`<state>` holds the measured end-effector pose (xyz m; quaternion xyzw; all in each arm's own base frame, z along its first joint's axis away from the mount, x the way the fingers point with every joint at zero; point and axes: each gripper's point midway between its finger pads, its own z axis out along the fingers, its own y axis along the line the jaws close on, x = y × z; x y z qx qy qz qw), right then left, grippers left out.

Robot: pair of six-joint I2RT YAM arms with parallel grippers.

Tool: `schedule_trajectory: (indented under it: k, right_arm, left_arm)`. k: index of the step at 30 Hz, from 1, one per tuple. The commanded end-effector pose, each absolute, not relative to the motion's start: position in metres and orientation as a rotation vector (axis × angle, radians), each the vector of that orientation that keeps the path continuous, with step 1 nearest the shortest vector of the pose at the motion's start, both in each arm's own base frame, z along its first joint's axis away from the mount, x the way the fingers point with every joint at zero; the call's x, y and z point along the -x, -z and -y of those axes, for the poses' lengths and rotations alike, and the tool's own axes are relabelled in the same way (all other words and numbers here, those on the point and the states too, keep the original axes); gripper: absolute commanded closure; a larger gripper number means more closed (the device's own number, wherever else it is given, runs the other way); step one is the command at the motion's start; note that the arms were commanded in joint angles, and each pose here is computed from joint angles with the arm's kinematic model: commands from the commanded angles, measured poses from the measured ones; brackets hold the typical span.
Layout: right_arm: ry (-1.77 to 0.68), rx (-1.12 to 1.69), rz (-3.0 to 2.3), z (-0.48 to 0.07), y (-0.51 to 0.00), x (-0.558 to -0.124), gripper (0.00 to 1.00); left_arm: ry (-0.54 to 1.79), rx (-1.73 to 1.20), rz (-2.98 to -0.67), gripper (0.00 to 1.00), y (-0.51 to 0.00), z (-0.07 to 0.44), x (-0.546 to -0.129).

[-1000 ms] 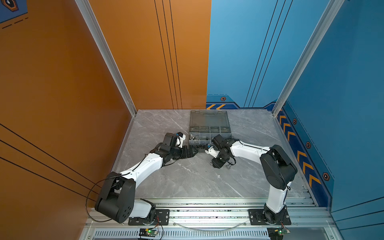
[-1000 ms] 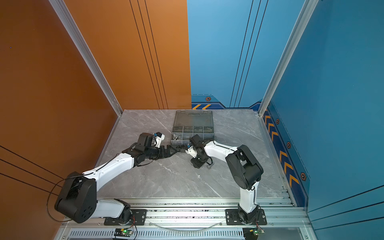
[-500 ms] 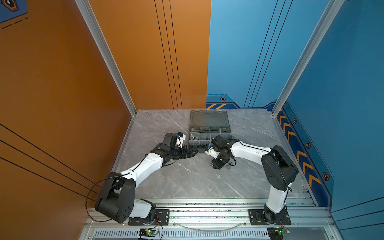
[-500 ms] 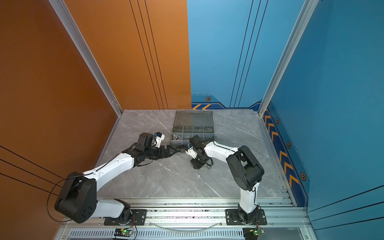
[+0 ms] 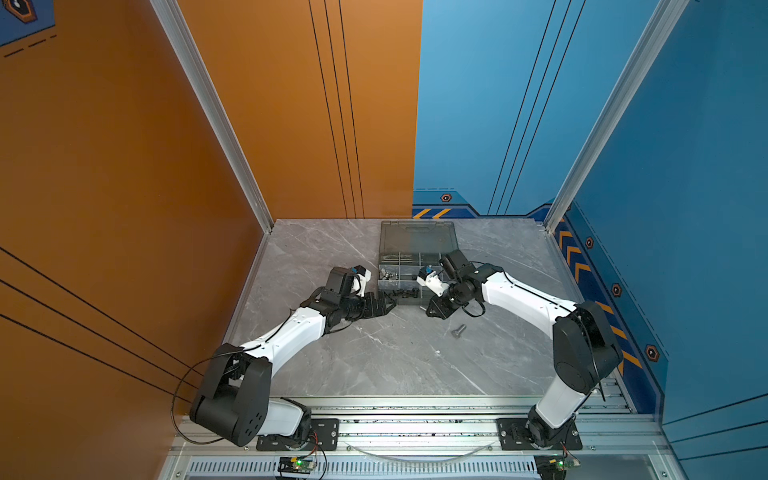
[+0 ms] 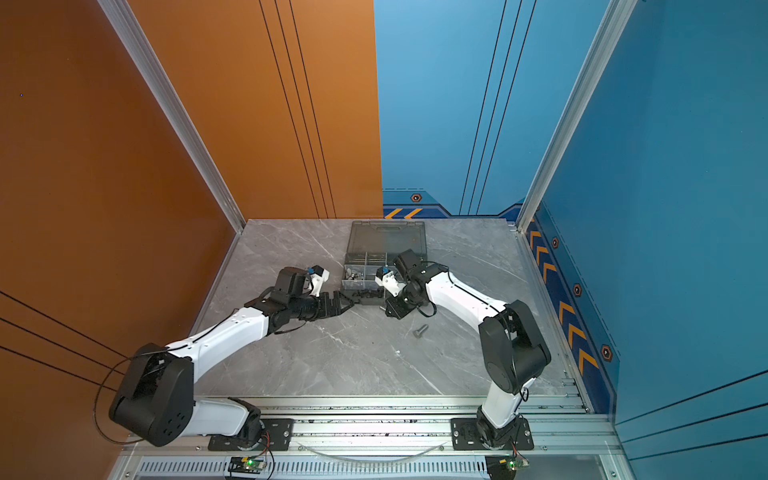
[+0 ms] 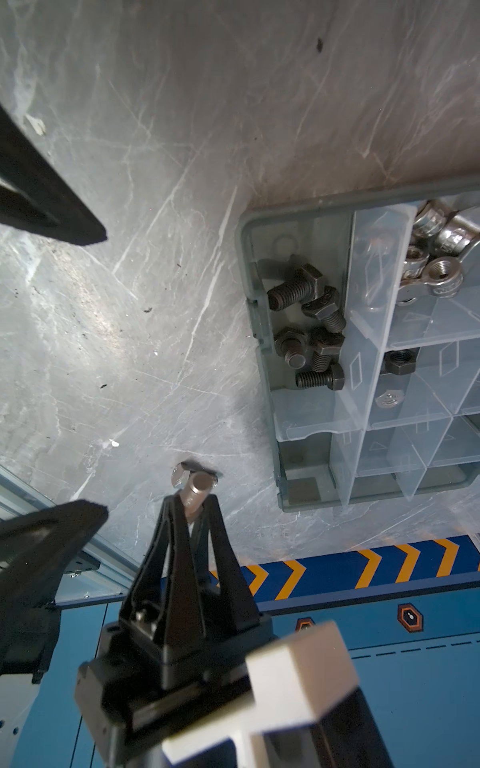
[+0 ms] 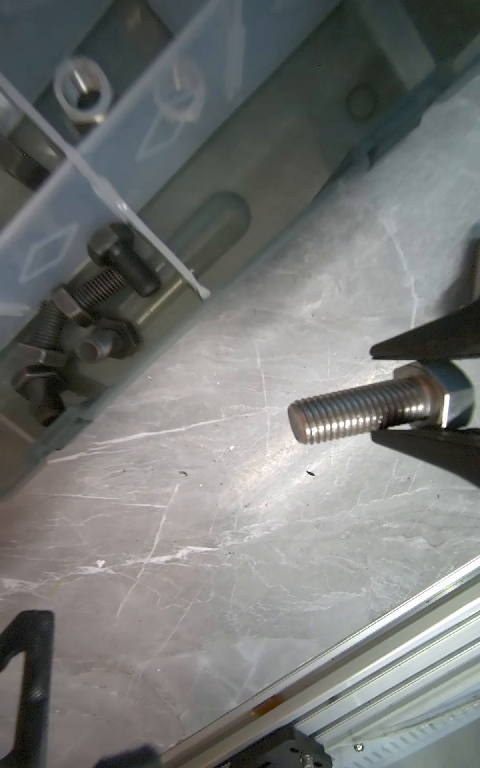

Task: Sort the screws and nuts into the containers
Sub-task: 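Carry the silver bolt with the right gripper over the silver-nut compartment, then open the right gripper to drop the silver bolt into the compartment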

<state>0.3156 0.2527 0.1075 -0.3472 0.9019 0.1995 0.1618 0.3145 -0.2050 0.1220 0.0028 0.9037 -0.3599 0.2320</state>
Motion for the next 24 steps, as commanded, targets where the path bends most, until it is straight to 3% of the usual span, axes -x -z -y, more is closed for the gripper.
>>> schedule_trajectory:
  k: [1, 11, 24]
  right_arm:
    - [-0.535, 0.93, -2.531, -0.244, -0.133, -0.336, 1.0]
    - [-0.366, 0.903, -2.569, -0.224, -0.12, -0.389, 1.0]
    - [-0.273, 0.867, -2.631, -0.218, -0.089, -0.405, 1.0]
  left_arm:
    - [1.024, -0.006, -2.482, 0.02, -0.122, 0.205, -0.313]
    - [1.026, -0.003, -2.482, 0.02, -0.124, 0.206, -0.314]
    - [1.037, -0.002, -2.479, 0.02, -0.126, 0.208, -0.316]
